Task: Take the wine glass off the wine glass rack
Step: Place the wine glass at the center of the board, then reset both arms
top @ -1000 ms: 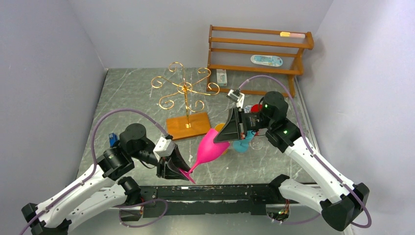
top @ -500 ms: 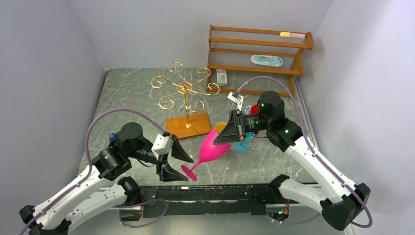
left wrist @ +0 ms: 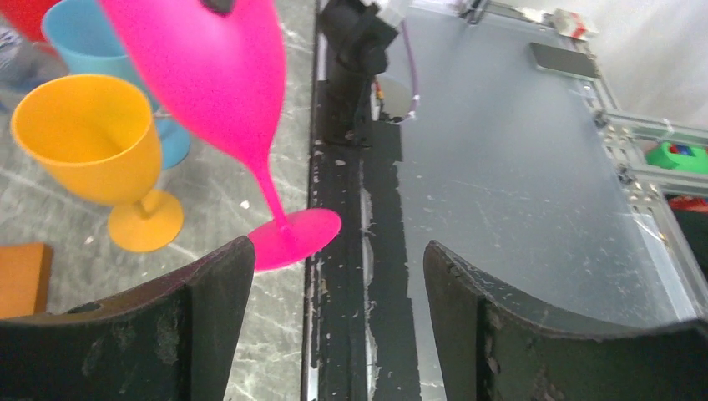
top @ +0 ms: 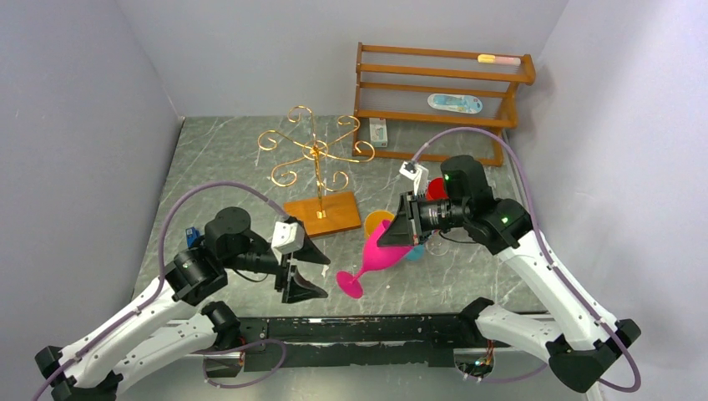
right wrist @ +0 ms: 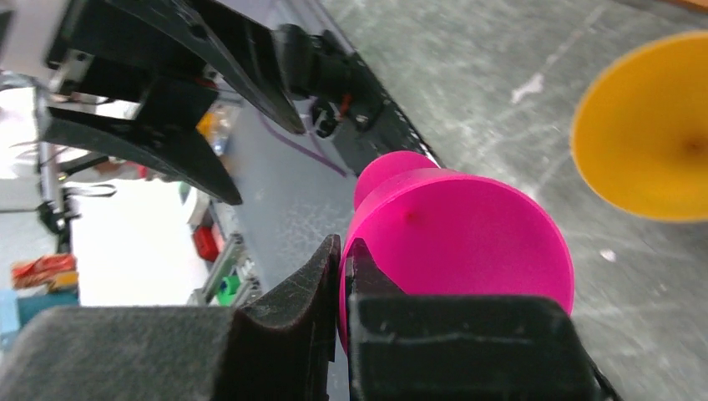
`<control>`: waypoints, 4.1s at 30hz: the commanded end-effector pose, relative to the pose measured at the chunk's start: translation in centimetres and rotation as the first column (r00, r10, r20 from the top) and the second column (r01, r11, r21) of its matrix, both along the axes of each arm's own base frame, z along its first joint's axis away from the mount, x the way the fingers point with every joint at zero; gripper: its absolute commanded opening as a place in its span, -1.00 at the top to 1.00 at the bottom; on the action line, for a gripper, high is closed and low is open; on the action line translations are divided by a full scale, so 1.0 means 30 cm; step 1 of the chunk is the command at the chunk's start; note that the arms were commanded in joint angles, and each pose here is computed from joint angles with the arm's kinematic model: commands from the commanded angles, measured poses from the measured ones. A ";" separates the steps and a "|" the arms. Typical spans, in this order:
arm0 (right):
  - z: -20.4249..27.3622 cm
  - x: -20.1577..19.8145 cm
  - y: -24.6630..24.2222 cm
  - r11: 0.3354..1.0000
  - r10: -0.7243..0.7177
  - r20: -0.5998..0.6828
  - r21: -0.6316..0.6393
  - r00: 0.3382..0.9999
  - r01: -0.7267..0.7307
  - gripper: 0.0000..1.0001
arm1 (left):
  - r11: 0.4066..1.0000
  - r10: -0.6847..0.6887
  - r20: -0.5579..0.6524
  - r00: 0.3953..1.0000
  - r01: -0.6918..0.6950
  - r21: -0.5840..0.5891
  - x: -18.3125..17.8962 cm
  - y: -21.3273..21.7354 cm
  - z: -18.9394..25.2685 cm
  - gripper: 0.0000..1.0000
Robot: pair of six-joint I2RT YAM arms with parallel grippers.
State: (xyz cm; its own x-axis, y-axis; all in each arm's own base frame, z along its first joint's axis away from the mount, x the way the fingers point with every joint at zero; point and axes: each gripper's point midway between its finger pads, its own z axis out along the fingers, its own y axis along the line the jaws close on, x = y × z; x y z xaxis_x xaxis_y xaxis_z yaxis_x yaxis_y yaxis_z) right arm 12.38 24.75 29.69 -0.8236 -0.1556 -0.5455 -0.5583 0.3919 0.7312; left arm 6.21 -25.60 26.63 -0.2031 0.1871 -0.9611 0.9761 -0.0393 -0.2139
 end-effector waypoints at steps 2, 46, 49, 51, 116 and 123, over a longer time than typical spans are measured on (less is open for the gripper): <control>-0.042 0.013 -0.083 0.983 -0.112 0.132 -0.129 0.985 0.129 1.00 | 0.985 0.171 0.040 0.985 -0.171 -0.001 0.099 0.005 0.030 -0.57; -0.404 -0.071 -0.063 0.785 -0.172 0.502 -0.450 0.848 0.426 1.00 | 0.639 0.769 0.024 0.639 -0.766 -0.070 0.357 0.252 0.094 -0.94; -0.424 -0.060 -0.071 0.761 -0.167 0.515 -0.475 0.841 0.442 1.00 | 0.641 0.767 0.025 0.642 -0.764 -0.072 0.357 0.249 0.099 -0.94; -0.436 -0.053 -0.075 0.742 -0.168 0.524 -0.490 0.835 0.457 1.00 | 0.647 0.762 0.025 0.647 -0.759 -0.072 0.356 0.244 0.099 -0.94; -0.344 0.035 -0.056 0.763 -0.192 0.390 -0.517 0.901 0.387 0.44 | 0.574 0.818 0.022 0.574 -0.819 0.011 0.381 0.290 0.071 -0.94; -0.203 0.070 -0.087 0.797 -0.310 0.450 -0.357 0.837 0.487 0.03 | 0.395 0.919 -0.002 0.395 -0.918 0.031 0.433 0.386 0.070 -0.94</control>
